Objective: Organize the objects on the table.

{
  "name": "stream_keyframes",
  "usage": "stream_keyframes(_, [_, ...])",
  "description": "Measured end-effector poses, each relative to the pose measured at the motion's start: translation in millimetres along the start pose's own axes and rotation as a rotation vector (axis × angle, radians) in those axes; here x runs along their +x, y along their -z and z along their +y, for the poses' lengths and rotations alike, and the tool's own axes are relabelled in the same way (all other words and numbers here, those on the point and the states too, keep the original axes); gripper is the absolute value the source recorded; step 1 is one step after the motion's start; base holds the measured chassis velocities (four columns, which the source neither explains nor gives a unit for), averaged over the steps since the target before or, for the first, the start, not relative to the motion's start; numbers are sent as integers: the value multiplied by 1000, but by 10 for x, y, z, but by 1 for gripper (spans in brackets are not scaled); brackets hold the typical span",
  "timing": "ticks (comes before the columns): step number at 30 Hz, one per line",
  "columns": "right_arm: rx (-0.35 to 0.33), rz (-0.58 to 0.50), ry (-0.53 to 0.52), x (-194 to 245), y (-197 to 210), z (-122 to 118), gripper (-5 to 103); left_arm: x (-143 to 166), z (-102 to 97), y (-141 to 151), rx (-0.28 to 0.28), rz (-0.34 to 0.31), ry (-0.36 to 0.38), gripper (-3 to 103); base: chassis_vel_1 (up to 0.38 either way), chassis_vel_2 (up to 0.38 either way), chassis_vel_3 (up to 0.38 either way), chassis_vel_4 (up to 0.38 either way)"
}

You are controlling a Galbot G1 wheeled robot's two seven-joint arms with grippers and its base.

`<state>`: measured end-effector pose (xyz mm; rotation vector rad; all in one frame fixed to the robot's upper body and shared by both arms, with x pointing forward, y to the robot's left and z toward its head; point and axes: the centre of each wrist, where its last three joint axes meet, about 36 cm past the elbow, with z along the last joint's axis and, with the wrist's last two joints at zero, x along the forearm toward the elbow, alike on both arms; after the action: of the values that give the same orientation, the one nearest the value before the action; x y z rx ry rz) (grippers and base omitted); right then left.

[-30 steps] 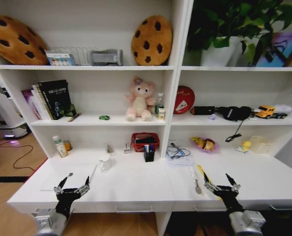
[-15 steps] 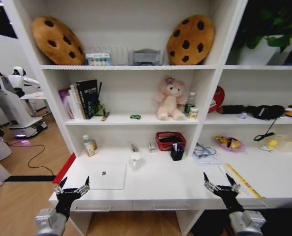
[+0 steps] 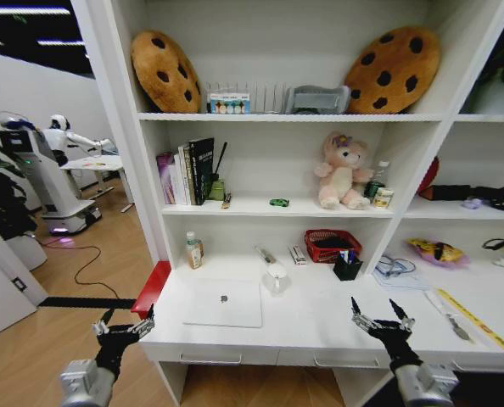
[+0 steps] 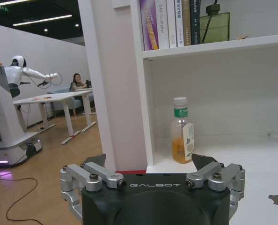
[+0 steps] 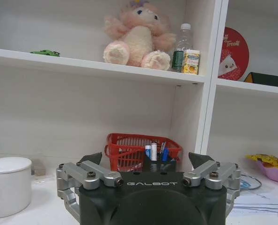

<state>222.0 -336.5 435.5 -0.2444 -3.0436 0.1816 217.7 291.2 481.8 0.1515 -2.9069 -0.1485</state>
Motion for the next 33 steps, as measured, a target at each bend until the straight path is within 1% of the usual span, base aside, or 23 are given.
stream_keyframes(9, [0,0,0,1,0,0,100,0,0,0,0,0,0,100,-16,-23,-1,16])
stream_keyframes(15, [0,0,0,0,0,0,100,0,1,0,0,0,0,100,65,-28,-62,46])
stream_keyframes(19, [0,0,0,0,0,0,100,0,1,0,0,0,0,100,107,-139,-109,145])
stream_keyframes(24, [0,0,0,1,-1,0,100,0,1,0,0,0,0,100,186,-195,-188,217])
stream_keyframes(33, [0,0,0,1,-1,0,100,0,1,0,0,0,0,100,265,-254,-283,264])
